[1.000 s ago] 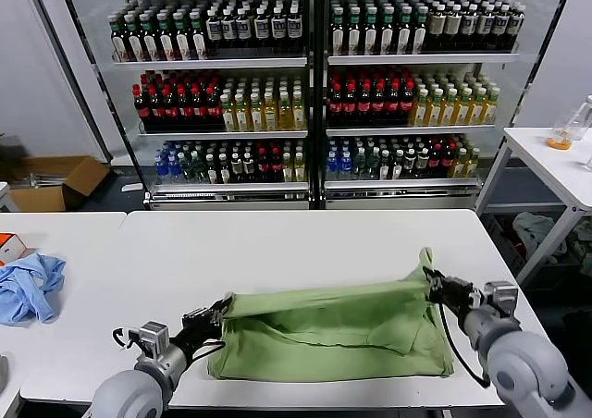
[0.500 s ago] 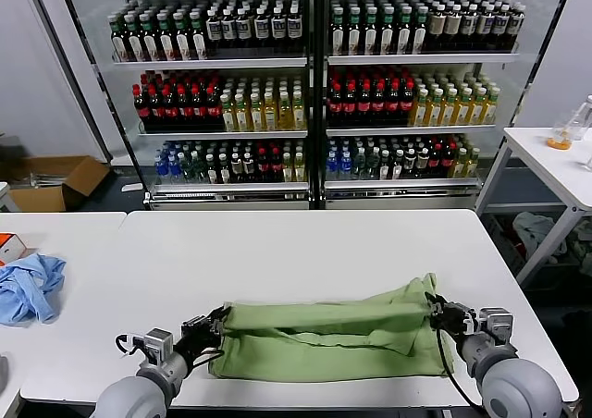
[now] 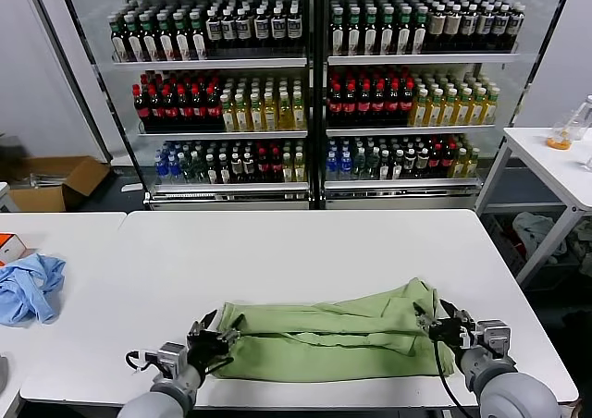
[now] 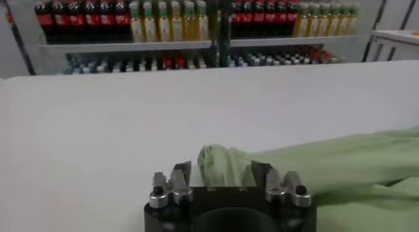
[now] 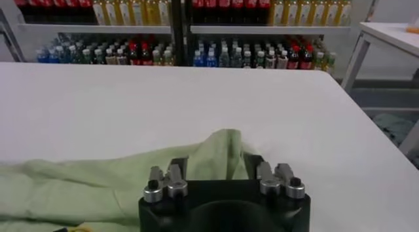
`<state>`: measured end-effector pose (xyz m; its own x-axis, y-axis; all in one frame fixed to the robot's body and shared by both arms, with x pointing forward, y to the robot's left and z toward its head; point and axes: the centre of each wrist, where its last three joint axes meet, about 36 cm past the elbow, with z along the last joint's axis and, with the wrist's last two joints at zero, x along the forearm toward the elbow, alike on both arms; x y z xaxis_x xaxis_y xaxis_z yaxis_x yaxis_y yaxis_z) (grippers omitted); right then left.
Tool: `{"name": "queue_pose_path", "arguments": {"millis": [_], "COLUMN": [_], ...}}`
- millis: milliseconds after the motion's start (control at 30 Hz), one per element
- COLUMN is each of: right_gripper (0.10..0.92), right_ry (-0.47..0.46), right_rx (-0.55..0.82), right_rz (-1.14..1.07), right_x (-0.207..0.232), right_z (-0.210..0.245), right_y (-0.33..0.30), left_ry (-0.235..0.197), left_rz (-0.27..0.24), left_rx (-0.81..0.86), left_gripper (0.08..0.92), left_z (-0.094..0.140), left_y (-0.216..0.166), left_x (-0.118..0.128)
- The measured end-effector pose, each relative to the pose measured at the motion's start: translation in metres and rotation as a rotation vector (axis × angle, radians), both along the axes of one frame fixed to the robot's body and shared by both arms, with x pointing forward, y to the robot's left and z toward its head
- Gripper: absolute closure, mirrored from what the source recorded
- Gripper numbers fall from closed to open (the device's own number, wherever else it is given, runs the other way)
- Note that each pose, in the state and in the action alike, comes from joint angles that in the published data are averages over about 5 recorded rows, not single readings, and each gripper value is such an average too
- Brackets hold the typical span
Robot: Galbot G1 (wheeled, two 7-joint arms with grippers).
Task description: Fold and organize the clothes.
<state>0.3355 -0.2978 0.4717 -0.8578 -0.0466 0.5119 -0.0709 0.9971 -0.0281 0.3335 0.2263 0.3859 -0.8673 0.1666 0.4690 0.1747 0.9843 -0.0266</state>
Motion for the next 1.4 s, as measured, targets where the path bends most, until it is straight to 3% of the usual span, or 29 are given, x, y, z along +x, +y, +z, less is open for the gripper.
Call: {"name": "queue_pose_path", "arguments": {"millis": [133, 233, 567, 1000, 1400], "right_gripper": [0.221, 0.203, 0.2, 0.2, 0.2], "right_ry": [-0.001, -0.004, -0.016, -0.037, -0.054], "right_rx": [-0.003, -0.005, -0.01, -0.011, -0.008], "right_rz": [0.0, 0.001, 0.0, -0.009, -0.018], "right_x": [0.0, -0.001, -0.002, -0.004, -0.002], "right_z": [0.0, 0.002, 0.007, 0.016, 0.021], "right_y": [0.0, 0.0, -0.002, -0.003, -0.007], "left_ry": [0.01, 0.017, 0.038, 0.062, 0.031], "left_rz": [0.032, 0.045, 0.072, 0.066, 0.136], "left_rx": [-0.006, -0.017, -0.08, -0.2, -0.22], "left_gripper": [0.218, 0.217, 0.496, 0.861, 0.894], "left_z": [-0.007, -0.011, -0.017, -0.013, 0.006], "left_y": [-0.011, -0.017, -0.025, -0.015, 0.045], "left_x": [-0.003, -0.006, -0.011, -0.02, -0.012]}}
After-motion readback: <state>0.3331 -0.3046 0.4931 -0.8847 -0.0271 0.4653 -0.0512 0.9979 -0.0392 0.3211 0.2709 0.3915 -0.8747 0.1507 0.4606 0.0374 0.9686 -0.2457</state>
